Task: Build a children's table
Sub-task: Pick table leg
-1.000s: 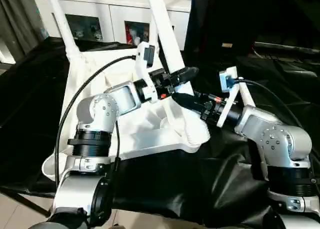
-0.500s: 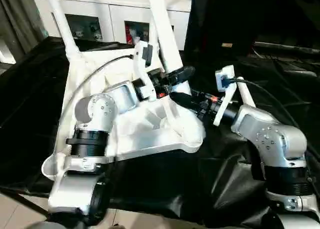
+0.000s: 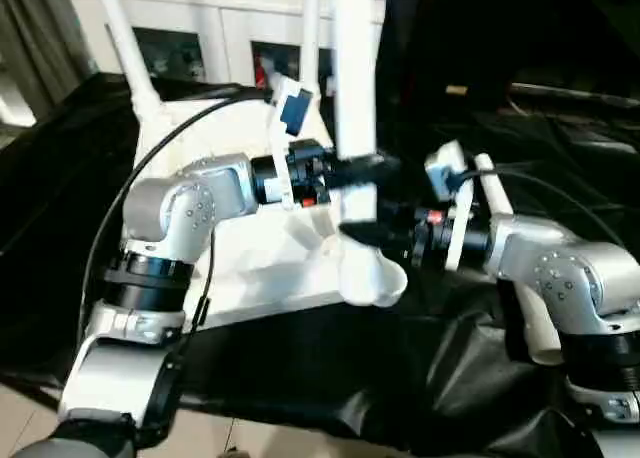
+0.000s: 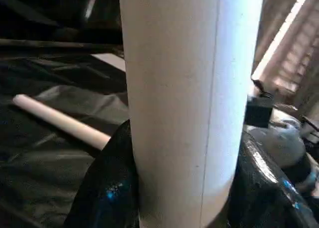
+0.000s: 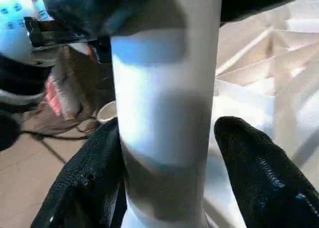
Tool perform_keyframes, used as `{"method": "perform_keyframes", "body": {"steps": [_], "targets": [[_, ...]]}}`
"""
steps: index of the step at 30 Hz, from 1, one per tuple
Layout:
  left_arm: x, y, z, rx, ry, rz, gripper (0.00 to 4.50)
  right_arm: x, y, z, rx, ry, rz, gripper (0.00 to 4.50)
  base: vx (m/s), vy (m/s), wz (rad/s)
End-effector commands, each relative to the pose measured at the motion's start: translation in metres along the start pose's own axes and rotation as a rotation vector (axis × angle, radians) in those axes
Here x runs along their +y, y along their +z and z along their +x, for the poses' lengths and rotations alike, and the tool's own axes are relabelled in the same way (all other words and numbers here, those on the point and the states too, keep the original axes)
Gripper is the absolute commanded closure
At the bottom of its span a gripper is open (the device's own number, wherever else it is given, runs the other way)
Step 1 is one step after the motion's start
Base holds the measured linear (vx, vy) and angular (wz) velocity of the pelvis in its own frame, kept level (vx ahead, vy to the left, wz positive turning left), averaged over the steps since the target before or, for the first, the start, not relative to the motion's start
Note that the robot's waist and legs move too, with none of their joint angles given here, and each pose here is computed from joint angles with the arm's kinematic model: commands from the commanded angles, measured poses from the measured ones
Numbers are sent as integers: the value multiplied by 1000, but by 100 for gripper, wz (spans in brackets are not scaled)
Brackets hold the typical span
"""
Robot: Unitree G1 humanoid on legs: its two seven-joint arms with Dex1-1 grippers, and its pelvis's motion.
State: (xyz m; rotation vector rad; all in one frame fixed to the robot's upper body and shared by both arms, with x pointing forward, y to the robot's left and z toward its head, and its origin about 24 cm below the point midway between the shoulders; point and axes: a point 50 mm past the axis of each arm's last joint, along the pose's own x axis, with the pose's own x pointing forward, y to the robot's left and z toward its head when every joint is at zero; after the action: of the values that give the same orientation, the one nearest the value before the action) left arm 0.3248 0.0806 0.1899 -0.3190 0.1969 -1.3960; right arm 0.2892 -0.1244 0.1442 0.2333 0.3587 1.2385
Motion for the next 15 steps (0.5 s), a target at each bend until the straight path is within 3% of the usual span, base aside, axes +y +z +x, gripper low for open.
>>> {"method": "perform_keyframes", "body": {"steps": [1,15], "targets": [[-11,2,2,16,-106,29,261,6,0,0,31,45,-16,150,0,0,0],[-17,2,0,7,-210,13,262,18,-6,0,105,200,-75,150,0,0,0]]}}
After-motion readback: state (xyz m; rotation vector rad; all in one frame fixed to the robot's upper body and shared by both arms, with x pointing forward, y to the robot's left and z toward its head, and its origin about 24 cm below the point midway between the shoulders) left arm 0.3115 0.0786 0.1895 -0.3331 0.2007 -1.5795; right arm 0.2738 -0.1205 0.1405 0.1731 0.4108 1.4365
